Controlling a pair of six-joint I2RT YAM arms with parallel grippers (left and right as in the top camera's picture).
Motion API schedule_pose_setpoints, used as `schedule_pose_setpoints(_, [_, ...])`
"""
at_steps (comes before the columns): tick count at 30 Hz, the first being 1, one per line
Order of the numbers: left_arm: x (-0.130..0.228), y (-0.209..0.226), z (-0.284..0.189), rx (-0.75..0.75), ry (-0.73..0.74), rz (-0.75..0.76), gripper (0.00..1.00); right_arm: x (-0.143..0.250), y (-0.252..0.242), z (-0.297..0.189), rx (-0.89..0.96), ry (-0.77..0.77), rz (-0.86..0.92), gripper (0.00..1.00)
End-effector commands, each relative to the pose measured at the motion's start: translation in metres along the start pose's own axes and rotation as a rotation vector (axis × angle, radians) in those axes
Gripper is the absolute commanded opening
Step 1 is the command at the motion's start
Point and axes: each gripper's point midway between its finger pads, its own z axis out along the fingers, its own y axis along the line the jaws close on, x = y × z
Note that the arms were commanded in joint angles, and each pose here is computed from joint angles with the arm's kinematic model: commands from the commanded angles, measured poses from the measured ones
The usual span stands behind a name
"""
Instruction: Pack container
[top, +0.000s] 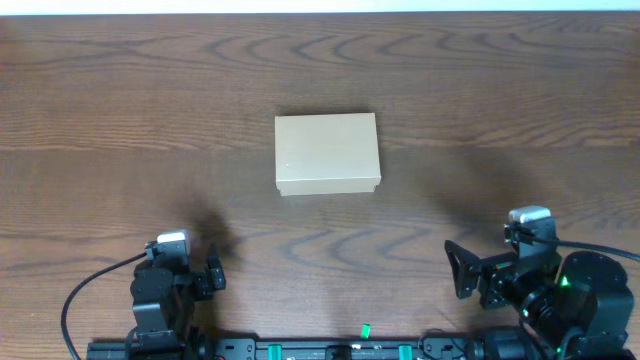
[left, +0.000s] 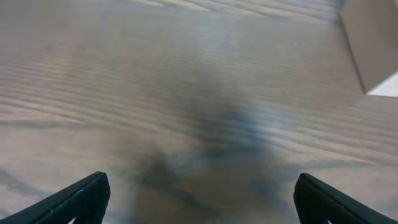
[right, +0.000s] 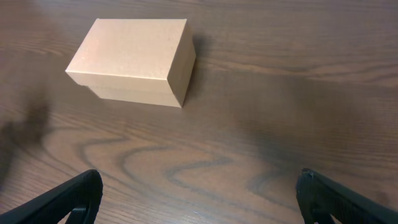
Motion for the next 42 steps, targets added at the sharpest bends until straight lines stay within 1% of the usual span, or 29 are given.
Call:
schedule_pose_setpoints(1, [0.006,0.009,0.003,-0.055,0.01,-0.018,0.96,-0.001,-0.003,-0.001,0.015,-0.007,0.019,0.99])
schedule_pose_setpoints(19, [0.006,0.009,0.003,-0.054,0.011,-0.015,0.95,0.0,-0.003,-0.001,0.015,-0.005,0.019,0.99])
schedule_pose_setpoints(21, [0.006,0.009,0.003,-0.054,0.011,-0.015,0.96,0.009,-0.004,-0.001,0.02,0.033,0.029,0.99])
schedule_pose_setpoints(23, [0.006,0.009,0.003,-0.054,0.011,-0.015,0.96,0.005,-0.002,-0.001,0.01,0.013,0.065,0.99])
schedule_pose_setpoints(26, [0.006,0.009,0.003,-0.054,0.011,-0.015,0.95,0.003,-0.028,0.0,0.155,-0.02,0.059,0.99])
schedule_pose_setpoints(28, [0.006,0.009,0.003,-0.054,0.011,-0.015,0.96,0.005,-0.04,0.007,0.211,-0.052,0.045,0.99])
schedule_pose_setpoints(30, [0.006,0.009,0.003,-0.054,0.011,-0.015,0.95,0.011,-0.045,0.025,0.211,-0.103,-0.014,0.99])
schedule_pose_setpoints(33, [0.006,0.009,0.003,-0.054,0.011,-0.015,0.95,0.027,-0.052,0.048,0.208,-0.156,-0.034,0.99])
schedule_pose_setpoints(39, [0.006,0.009,0.003,-0.054,0.011,-0.015,0.95,0.065,-0.05,0.079,0.149,-0.131,-0.146,0.99])
schedule_pose_setpoints(42, [0.006,0.009,0.003,-0.054,0.011,-0.015,0.96,0.078,-0.052,0.088,0.146,-0.126,-0.152,0.99])
